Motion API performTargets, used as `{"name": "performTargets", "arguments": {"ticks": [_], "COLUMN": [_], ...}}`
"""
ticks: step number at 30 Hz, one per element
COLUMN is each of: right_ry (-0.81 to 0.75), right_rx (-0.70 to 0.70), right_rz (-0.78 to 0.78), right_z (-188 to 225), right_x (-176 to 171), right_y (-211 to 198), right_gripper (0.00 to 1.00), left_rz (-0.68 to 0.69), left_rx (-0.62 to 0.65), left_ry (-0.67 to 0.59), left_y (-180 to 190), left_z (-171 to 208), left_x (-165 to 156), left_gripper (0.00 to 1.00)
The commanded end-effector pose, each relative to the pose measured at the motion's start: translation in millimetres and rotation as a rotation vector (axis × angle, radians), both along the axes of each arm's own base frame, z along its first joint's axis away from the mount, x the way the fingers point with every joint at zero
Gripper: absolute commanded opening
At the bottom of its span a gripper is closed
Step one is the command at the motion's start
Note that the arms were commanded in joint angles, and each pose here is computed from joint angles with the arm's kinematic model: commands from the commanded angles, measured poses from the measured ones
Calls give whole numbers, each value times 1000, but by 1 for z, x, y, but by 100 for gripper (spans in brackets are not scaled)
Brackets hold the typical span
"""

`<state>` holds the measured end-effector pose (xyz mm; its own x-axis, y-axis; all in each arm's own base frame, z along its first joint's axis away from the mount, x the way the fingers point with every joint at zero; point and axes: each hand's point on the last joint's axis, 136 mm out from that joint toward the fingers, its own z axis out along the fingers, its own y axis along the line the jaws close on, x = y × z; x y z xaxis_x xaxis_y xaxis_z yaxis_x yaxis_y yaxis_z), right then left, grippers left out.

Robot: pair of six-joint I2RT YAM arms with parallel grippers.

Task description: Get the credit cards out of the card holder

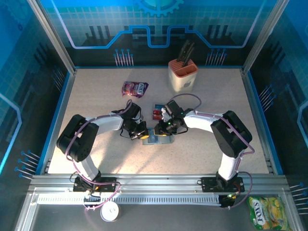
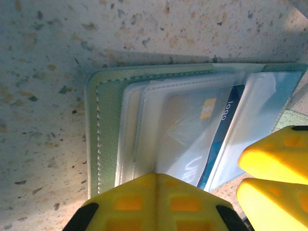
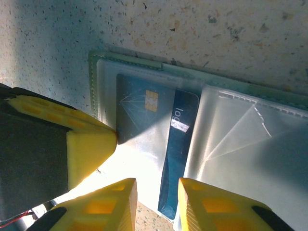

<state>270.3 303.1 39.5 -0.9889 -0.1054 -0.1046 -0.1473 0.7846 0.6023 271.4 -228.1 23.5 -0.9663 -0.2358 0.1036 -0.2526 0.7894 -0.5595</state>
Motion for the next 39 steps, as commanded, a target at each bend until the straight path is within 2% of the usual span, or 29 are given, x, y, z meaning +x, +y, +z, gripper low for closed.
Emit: {"name": "performTargets", "arguments": {"ticks": [1, 20, 39], "right_ry": [22, 57, 102], "right_rx": [8, 34, 42], "right_rz": [-19, -23, -34], "right_z": [-1, -11, -24], "right_x": [1, 0, -2], "right_y": [-3, 2, 1], "right_gripper": [30, 30, 30], "left_rz": [-10, -22, -36], "left_rx": [21, 49, 121], "left_ry": [20, 10, 51], "left_y": [1, 5, 18], "left_z": [-3, -2, -22], "left_x": [-4, -4, -15], "left_gripper": [0, 0, 0]}}
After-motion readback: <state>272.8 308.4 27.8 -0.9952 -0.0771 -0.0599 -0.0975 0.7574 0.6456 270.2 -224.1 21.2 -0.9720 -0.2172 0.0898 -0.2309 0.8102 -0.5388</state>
